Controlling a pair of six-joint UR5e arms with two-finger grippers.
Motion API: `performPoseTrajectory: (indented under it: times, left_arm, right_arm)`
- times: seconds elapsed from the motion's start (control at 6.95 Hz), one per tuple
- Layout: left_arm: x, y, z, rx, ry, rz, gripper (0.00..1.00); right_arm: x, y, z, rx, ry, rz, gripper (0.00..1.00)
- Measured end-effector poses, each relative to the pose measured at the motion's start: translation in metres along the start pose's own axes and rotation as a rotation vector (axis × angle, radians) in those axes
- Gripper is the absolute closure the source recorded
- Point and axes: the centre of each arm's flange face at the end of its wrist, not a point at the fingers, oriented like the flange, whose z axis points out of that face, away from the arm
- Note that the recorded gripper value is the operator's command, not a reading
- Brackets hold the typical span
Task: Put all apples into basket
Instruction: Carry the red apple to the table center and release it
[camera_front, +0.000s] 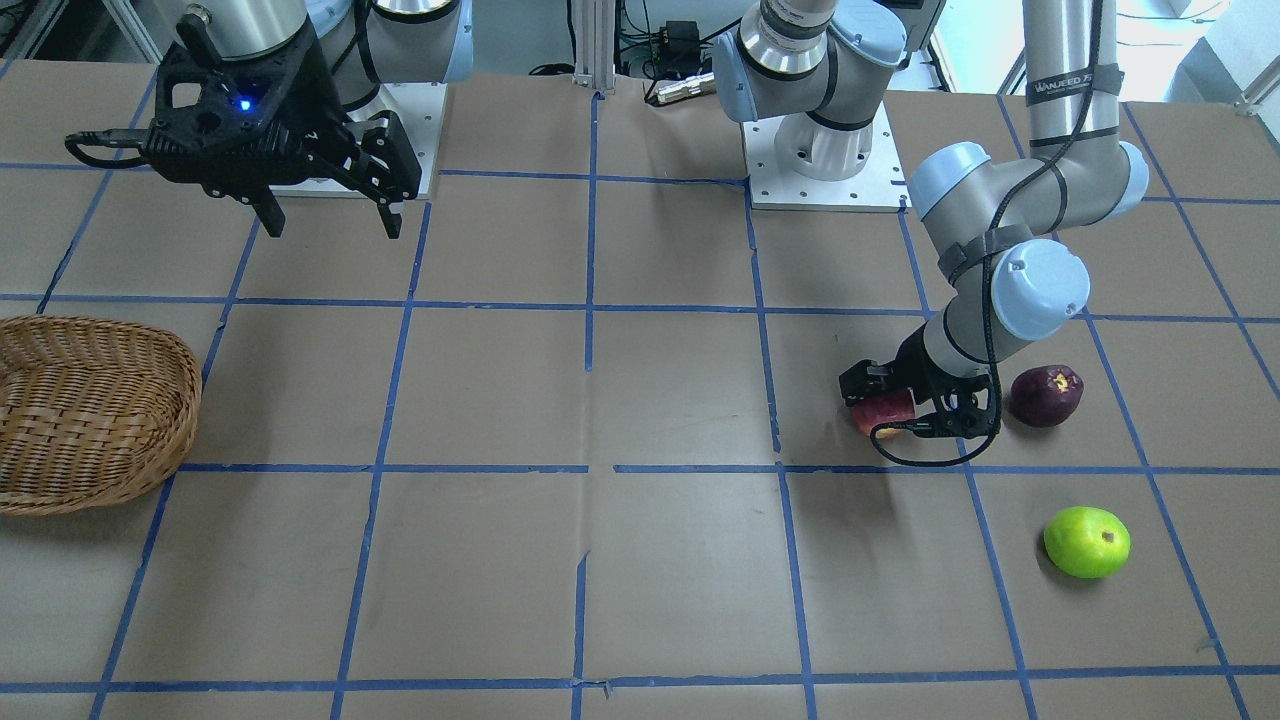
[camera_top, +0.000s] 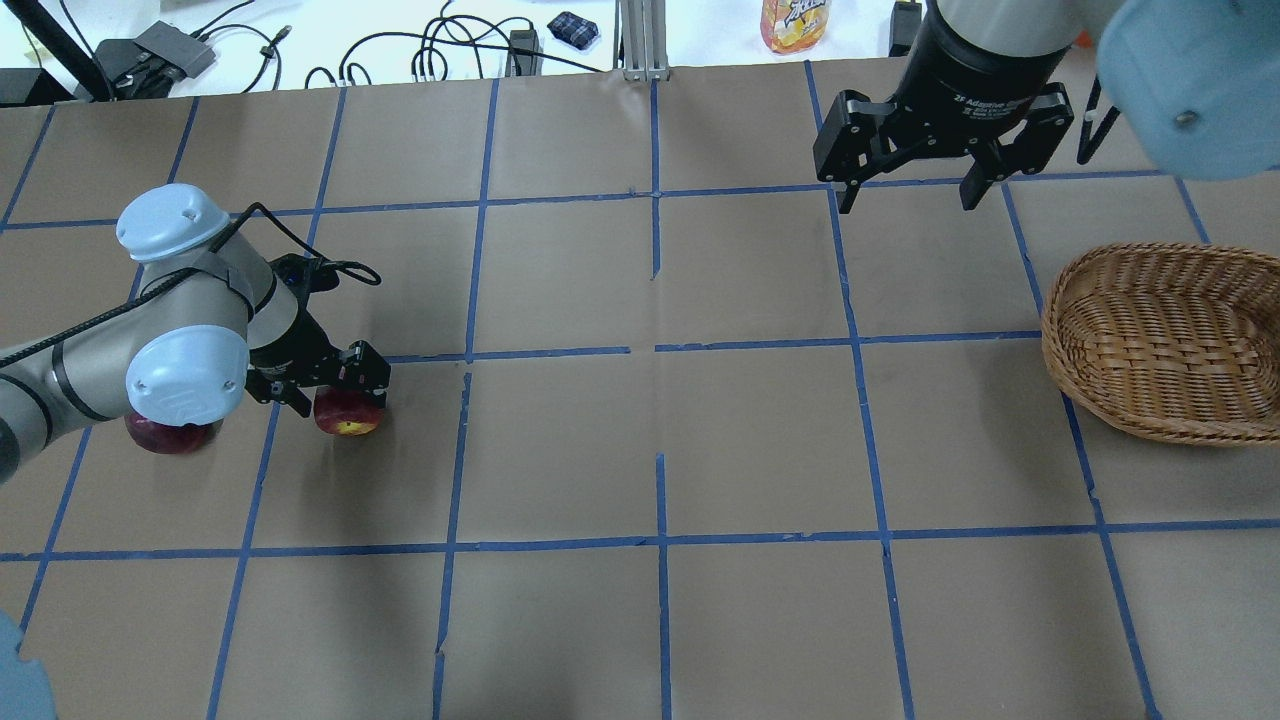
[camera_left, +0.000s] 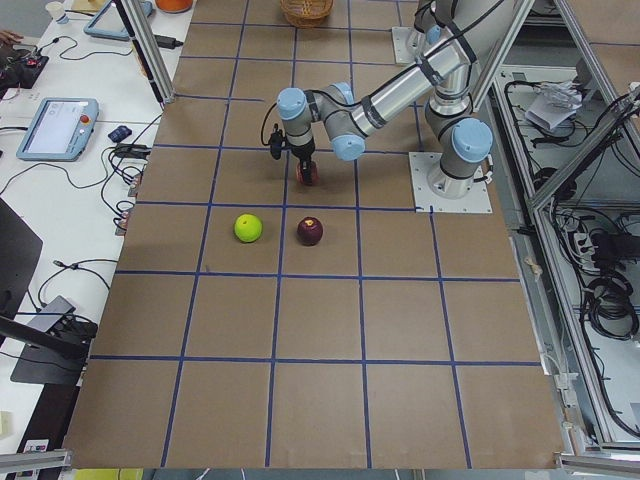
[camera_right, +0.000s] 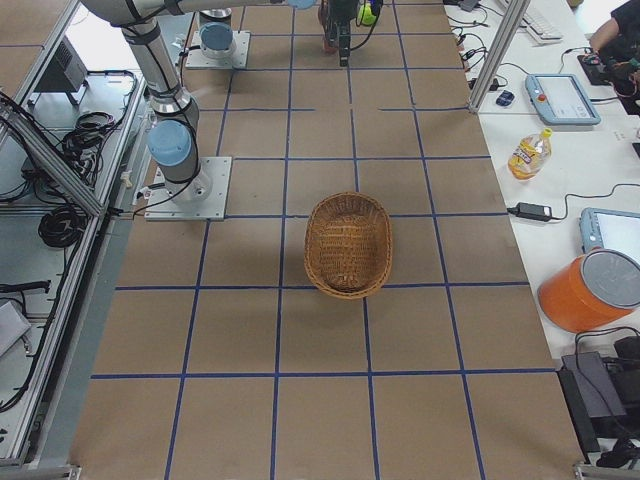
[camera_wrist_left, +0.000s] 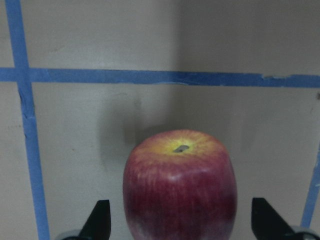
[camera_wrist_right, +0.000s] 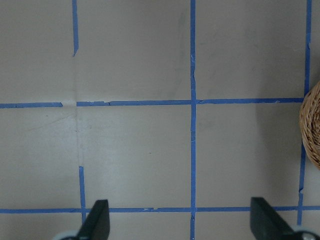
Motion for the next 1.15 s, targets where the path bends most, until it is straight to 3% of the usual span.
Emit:
performPoseTrajectory:
  times: [0.14, 0.29, 0.58, 1.15]
  left_arm:
    - [0.000, 0.001, 0.006, 0.015, -0.005, 0.003, 0.80]
    - [0.000, -0.001, 0.004, 0.036, -0.011, 0.005, 0.86]
    - [0.034, -0.008, -0.023, 0.101, -0.014, 0.016, 0.90]
    - [0.263, -0.005, -0.048, 0.207, 0.090, -0.052, 0.95]
  right_arm:
    - [0.000, 0.000, 0.000, 0.000, 0.000, 0.000, 0.00]
    - [0.000, 0.000, 0.000, 0.001, 0.000, 0.000, 0.00]
    - [0.000, 0.000, 0.000, 0.000, 0.000, 0.000, 0.00]
    - [0.000, 0.000, 0.000, -0.001, 0.001, 0.001, 0.00]
